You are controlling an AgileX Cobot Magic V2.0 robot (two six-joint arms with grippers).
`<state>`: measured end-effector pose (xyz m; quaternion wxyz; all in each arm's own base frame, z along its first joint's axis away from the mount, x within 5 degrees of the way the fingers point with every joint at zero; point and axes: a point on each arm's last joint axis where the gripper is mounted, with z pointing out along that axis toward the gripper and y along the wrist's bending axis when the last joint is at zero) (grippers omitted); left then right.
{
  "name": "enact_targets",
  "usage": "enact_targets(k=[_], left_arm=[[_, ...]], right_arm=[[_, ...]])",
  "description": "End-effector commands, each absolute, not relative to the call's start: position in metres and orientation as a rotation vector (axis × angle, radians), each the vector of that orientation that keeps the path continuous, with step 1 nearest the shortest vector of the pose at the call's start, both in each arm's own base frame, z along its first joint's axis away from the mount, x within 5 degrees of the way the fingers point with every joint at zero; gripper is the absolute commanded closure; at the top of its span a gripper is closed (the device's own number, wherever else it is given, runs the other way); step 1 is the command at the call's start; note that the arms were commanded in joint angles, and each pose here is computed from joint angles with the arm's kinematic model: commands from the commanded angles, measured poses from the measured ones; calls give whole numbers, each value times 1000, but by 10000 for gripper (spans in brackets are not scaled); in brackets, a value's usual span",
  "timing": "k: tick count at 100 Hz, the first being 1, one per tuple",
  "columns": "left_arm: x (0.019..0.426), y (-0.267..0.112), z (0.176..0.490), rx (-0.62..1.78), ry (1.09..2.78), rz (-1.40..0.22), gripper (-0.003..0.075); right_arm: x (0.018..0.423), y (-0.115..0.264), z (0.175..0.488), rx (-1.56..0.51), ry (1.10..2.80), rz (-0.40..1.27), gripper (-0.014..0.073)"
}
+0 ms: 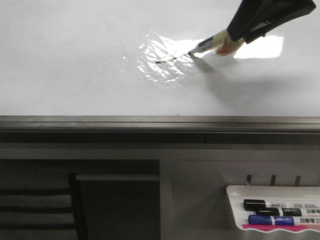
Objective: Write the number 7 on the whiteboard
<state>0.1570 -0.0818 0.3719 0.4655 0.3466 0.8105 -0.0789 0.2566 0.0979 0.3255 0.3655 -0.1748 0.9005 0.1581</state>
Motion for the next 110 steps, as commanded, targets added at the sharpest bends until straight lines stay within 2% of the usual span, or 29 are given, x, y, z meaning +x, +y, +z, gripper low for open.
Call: enact_targets(k=[1, 27, 39, 54, 72, 93, 110], left_arm=[[159, -82, 387, 781, 1905, -211, 332], [160, -82, 389, 769, 1884, -208, 332], [160, -82, 390, 761, 1872, -206, 332], [161, -83, 390, 799, 1855, -191, 332], [162, -105, 383, 1008, 1787, -231, 332], [163, -152, 373, 1277, 1714, -309, 332], [161, -186, 371, 1404, 1640, -359, 332]], right_arm=[[263, 95, 334, -428, 2252, 362, 638], [242, 128, 300, -600, 2336, 422, 638], [242, 130, 302, -601, 2318, 424, 638], [237, 131, 321, -639, 2295, 439, 638], [208, 138, 359, -983, 2211, 424, 638], [178, 138, 381, -1501, 1927, 301, 638], [174, 136, 383, -1580, 1867, 272, 638]])
